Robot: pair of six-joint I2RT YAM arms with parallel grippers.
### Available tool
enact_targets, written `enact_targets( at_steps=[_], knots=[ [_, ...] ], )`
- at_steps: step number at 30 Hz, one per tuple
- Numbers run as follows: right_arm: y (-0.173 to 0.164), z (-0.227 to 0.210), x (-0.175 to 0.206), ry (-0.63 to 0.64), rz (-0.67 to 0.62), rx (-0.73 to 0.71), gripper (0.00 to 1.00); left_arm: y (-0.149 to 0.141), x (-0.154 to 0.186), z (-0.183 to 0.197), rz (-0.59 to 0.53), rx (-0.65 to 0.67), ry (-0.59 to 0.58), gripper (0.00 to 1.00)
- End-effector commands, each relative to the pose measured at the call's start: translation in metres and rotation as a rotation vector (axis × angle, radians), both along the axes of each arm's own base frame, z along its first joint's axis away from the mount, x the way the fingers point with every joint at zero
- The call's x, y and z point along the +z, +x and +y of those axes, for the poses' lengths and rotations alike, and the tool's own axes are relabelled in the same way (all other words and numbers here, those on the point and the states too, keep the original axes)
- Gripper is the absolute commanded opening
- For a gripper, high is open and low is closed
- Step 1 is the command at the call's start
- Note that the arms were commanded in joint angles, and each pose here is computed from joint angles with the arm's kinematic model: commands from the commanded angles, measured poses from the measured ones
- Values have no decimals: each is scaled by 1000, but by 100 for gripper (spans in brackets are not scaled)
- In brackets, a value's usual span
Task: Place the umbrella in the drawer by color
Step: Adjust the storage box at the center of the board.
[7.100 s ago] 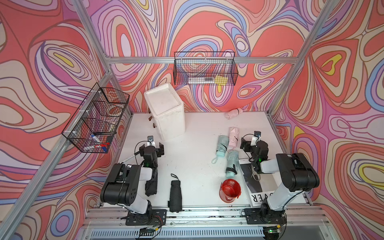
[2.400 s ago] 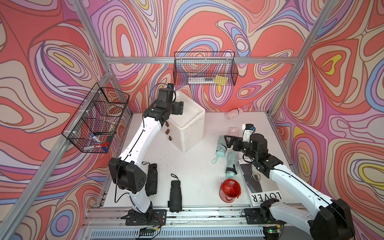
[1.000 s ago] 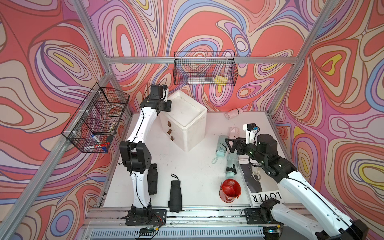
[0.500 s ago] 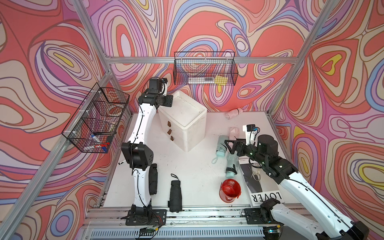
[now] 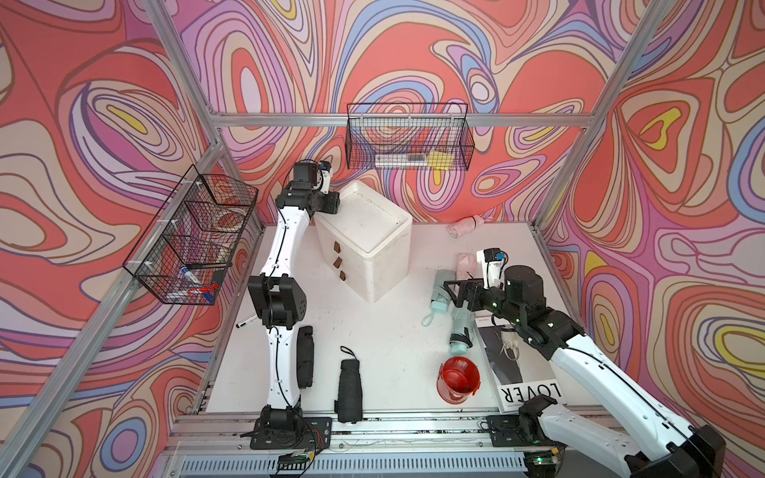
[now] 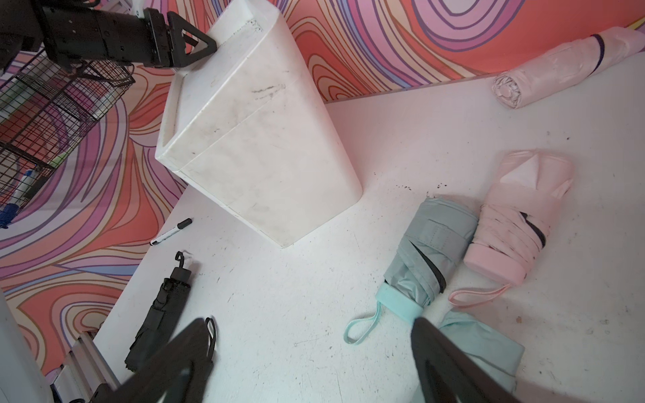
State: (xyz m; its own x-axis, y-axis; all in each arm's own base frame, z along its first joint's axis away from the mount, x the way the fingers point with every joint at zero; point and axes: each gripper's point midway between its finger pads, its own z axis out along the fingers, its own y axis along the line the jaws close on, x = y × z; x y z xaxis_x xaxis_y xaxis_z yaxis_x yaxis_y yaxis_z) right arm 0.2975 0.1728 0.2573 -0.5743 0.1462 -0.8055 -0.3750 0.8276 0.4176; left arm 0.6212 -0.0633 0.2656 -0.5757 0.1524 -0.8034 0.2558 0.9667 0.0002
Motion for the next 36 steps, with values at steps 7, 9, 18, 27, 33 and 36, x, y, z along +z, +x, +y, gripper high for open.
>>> enact_targets(
  at_steps=[7,9,18,27,33,36],
  knots=[
    [-26,-21,8,-18,-14,-49,93,-33,-112,-21,353,-34,-60,37],
    [-24,-34,-4,-59,-2,-113,93,-46,-110,-23,364,-26,-95,33],
    [-19,-29,-19,-4,5,-122,90,-118,-77,5,334,249,-100,9],
    [-8,14,0,115,1,29,88,-213,-58,-1,419,627,-250,0],
    [10,58,4,133,-49,117,85,-253,-36,-23,348,755,-292,0],
    [18,94,-2,80,-115,199,81,-257,-33,-23,316,765,-293,0]
  ],
)
